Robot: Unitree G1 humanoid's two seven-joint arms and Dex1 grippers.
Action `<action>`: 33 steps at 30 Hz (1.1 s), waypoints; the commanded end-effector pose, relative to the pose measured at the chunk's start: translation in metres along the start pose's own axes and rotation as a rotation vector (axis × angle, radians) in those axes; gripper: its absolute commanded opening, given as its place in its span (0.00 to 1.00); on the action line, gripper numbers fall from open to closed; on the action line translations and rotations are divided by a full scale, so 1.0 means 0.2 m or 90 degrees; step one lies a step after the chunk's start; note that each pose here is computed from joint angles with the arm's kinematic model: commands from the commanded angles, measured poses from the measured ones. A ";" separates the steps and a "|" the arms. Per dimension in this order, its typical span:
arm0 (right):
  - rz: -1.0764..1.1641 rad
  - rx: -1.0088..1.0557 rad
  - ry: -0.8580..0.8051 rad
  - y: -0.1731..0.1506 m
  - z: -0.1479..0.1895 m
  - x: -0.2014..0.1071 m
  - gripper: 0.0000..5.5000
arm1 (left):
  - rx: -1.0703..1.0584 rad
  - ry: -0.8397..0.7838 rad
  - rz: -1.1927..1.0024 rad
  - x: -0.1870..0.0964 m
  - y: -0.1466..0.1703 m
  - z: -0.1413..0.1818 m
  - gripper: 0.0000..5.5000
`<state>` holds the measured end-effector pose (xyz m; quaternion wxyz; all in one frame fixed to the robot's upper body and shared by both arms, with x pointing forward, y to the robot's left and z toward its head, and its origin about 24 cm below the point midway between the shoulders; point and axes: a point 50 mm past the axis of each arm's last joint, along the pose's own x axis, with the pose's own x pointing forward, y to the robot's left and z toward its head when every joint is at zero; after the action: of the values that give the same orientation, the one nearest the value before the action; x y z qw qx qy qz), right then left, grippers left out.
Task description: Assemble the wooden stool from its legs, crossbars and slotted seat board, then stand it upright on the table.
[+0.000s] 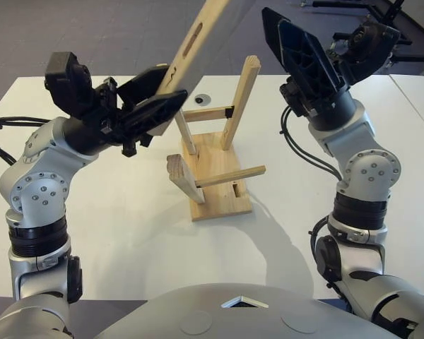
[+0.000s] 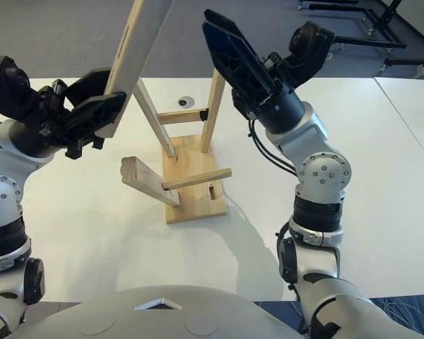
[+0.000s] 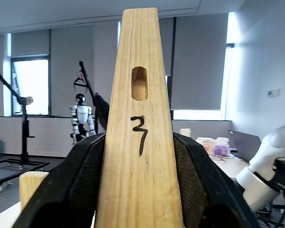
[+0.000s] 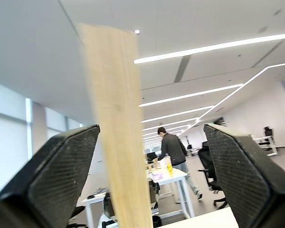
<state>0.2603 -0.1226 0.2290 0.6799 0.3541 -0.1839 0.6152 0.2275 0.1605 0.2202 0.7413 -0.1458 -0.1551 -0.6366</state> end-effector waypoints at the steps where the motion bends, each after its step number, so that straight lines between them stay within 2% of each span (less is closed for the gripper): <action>1: 0.049 -0.015 0.042 0.03 -0.04 0.04 0.73 | -0.034 0.007 -0.018 0.00 -0.01 0.00 0.37; 20: 0.124 0.000 0.033 0.08 -0.16 0.16 0.73 | -0.086 0.051 -0.001 0.02 -0.03 -0.11 0.37; 31: 0.143 0.008 0.013 0.09 -0.15 0.14 0.38 | -0.094 0.045 -0.002 0.00 -0.04 -0.10 0.37; 33: 0.121 0.033 -0.037 0.08 -0.11 0.14 0.38 | -0.096 0.044 -0.001 -0.01 -0.04 -0.10 0.37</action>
<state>0.2456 -0.0806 0.2289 0.6217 0.3353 -0.1975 0.6798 0.2209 0.1475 0.2018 0.7250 -0.1804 -0.0835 -0.6594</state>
